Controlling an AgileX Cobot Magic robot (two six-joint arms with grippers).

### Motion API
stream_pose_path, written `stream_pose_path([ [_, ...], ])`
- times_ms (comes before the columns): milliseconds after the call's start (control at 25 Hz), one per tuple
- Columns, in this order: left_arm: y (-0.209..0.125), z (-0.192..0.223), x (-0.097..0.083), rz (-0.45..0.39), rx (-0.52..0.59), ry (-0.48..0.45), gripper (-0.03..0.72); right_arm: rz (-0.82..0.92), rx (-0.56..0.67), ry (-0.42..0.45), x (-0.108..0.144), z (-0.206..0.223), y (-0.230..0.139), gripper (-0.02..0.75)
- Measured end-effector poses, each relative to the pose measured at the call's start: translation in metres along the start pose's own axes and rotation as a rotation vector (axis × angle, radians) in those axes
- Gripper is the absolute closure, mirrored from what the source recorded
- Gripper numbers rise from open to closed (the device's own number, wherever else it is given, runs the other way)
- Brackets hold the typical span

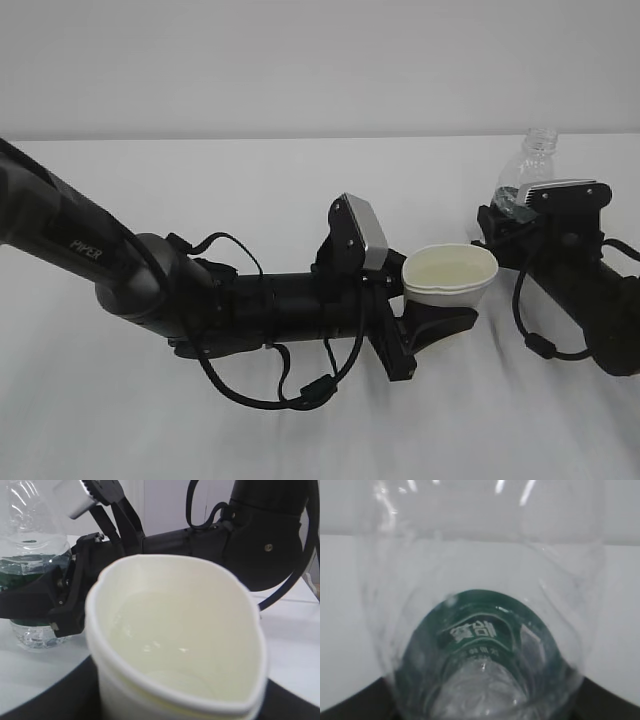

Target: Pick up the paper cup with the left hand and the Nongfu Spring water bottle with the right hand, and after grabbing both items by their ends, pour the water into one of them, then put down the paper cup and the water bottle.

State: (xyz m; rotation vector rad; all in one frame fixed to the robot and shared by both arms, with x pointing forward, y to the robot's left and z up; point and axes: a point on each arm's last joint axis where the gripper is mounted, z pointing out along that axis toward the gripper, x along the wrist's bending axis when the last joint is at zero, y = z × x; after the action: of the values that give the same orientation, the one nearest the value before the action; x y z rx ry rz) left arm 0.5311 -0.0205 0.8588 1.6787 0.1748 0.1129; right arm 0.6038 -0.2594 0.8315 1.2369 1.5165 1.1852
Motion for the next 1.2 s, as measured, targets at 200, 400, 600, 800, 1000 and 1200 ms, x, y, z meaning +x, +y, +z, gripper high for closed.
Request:
stream_pose_path([
  [200,0.000,0.000,0.000,0.000,0.000,0.000,0.290,0.002,-0.001,0.005,0.000,0.000,0.000,0.304],
  [400,0.000,0.000,0.000,0.000,0.000,0.000,0.291,-0.001,0.009,0.013,0.001,0.000,-0.003,0.204],
  [600,0.000,0.000,0.000,0.000,0.000,0.000,0.291,0.000,0.021,0.016,0.002,-0.001,-0.005,0.171],
  [800,0.000,0.000,0.000,-0.001,0.001,0.002,0.291,0.000,0.037,0.019,0.003,-0.012,-0.003,0.167],
  [1000,0.000,0.000,0.002,-0.010,-0.004,0.019,0.291,0.000,0.019,0.014,0.003,-0.032,0.016,0.166],
  [1200,0.000,-0.006,0.011,-0.014,-0.002,0.047,0.291,0.005,0.019,0.005,0.004,-0.062,0.029,0.166],
])
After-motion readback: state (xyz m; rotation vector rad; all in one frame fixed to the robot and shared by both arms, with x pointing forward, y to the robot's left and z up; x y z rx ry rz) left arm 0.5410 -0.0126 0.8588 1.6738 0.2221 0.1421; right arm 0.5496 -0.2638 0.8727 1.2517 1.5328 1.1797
